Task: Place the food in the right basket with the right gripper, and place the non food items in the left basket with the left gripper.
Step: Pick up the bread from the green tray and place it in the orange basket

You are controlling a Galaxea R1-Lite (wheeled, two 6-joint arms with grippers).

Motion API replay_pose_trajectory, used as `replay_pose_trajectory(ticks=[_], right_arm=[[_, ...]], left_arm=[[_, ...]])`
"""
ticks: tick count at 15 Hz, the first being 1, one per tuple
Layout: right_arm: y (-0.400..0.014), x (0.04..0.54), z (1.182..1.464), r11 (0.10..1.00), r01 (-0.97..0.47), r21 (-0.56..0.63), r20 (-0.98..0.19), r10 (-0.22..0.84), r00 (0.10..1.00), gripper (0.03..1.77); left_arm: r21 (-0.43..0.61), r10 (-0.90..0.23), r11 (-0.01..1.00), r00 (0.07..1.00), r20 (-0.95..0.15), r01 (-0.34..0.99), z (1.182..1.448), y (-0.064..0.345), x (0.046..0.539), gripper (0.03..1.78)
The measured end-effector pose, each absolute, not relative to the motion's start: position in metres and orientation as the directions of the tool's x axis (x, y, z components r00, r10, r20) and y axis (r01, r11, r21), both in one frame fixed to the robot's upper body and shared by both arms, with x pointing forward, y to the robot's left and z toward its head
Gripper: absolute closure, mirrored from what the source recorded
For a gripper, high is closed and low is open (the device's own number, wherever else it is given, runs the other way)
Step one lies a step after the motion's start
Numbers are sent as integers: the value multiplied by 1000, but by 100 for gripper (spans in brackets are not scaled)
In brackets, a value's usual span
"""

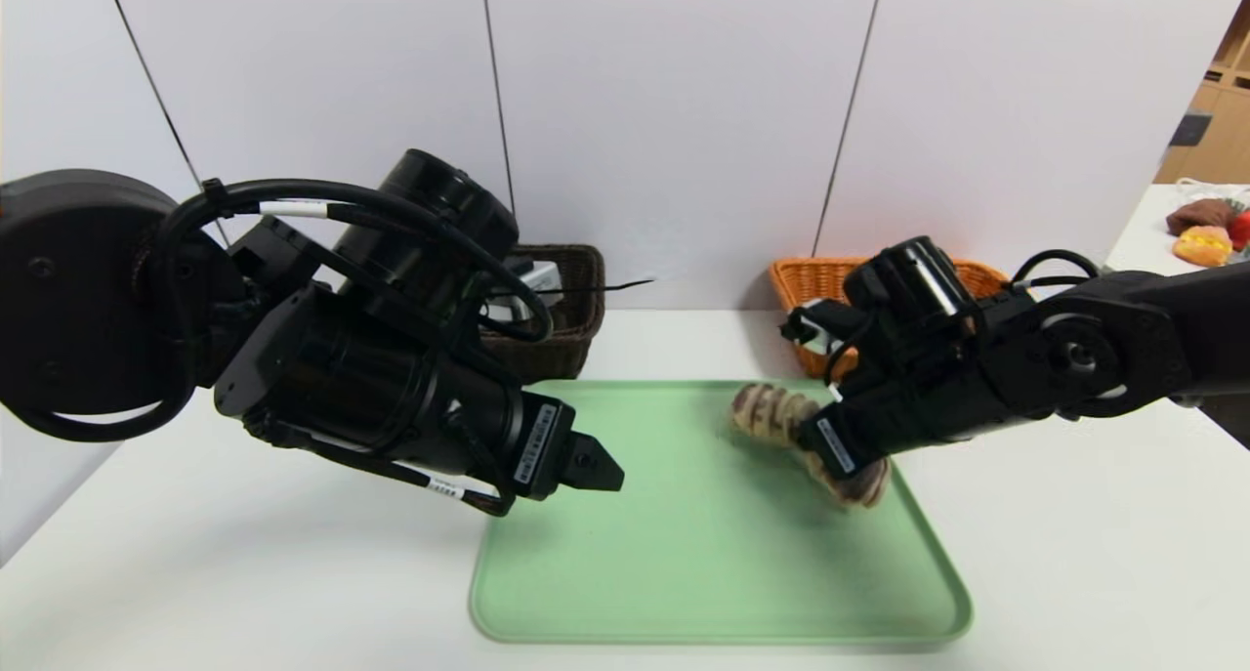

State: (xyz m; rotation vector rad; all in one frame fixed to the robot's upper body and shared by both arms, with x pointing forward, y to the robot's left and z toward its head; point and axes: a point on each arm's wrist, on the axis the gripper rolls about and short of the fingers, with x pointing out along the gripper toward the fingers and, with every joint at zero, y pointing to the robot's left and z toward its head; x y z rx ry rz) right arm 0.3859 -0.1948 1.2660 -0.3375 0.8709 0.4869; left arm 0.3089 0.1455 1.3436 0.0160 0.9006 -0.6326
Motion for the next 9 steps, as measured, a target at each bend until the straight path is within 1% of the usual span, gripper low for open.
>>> replay_pose_trajectory(ticks=[3,6,9], right_arm=[[-194,373,1289,832,-547,-93,-742,309,595,162],[-198,361,1320,835,-540,-106,-642,357,678,162],[-210,348,1347,849,-514,-125,-563,365,741,162]], left_arm=[[-245,-509,818,457,-729,520,1346,147,307,12],[-246,-512,817,459,-726,521,1347,148,306,12],[-247,-515,816,463,-721,523,1349,149,304,12]])
